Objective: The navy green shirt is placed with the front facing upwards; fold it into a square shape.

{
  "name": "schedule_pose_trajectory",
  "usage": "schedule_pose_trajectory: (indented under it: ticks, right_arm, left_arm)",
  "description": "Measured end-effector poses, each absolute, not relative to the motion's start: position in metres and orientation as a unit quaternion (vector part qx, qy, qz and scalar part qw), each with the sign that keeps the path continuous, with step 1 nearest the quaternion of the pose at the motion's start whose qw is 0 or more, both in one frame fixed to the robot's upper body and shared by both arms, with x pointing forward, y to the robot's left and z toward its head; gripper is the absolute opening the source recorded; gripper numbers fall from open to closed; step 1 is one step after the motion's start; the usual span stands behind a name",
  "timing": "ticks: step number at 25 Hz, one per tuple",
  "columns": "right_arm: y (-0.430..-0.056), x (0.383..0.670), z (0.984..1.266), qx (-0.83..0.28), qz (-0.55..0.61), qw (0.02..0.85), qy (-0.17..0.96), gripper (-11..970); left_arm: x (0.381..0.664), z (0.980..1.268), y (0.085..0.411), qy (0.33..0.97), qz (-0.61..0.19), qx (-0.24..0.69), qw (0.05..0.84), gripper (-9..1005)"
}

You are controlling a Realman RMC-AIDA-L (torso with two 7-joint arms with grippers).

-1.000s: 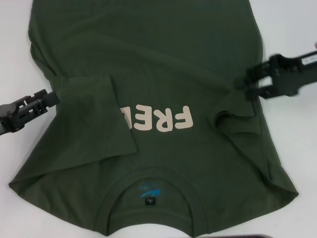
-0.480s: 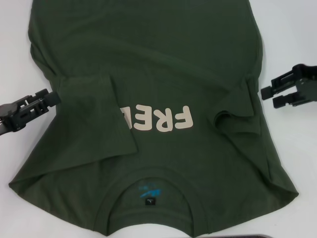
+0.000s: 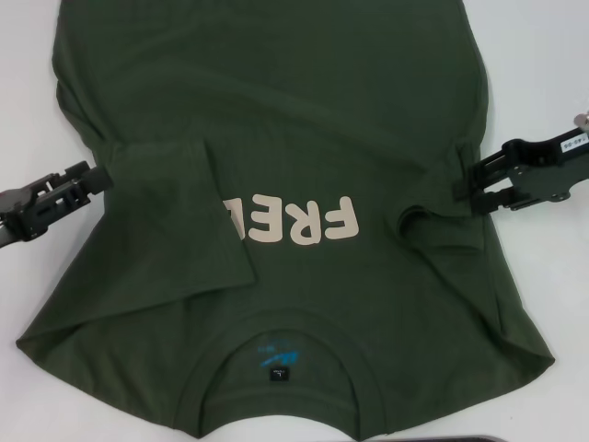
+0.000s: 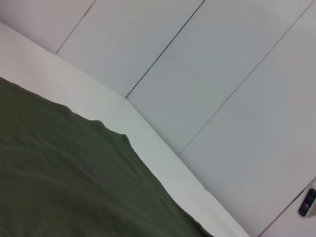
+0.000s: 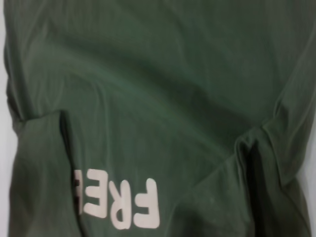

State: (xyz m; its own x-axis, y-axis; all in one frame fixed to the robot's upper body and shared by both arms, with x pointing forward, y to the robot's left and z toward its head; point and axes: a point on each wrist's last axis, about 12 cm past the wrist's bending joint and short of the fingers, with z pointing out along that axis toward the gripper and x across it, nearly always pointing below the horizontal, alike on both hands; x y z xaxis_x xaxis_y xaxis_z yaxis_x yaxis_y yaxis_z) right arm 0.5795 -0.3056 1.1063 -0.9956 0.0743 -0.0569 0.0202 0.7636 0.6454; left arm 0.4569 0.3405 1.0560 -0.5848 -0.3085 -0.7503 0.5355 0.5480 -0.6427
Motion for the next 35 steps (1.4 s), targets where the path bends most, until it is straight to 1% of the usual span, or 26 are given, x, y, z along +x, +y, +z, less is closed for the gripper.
schedule_pose_trajectory:
  ticks: [12, 18, 24, 30, 35]
  right_arm:
    - [-0.285, 0.585, 1.095, 0.028, 0.346, 0.061, 0.936, 504]
    - [-0.269, 0.595, 1.102, 0.036, 0.402, 0.102, 0.909, 502]
    - [-0.269, 0.598, 1.102, 0.063, 0.461, 0.148, 0.873, 500]
    - [-0.279, 0.596, 1.103, 0.050, 0.449, 0.134, 0.882, 503]
    - [-0.299, 0.591, 1.110, 0.018, 0.385, 0.076, 0.919, 500]
  left_arm:
    - [0.460, 1.058, 0.339, 0.752, -0.471, 0.075, 0.455, 553]
    - [0.460, 1.056, 0.338, 0.752, -0.472, 0.071, 0.454, 552]
    - [0.460, 1.055, 0.338, 0.753, -0.471, 0.069, 0.454, 552]
    - [0.461, 1.055, 0.338, 0.754, -0.469, 0.069, 0.454, 553]
    - [0.462, 1.056, 0.338, 0.754, -0.469, 0.071, 0.454, 553]
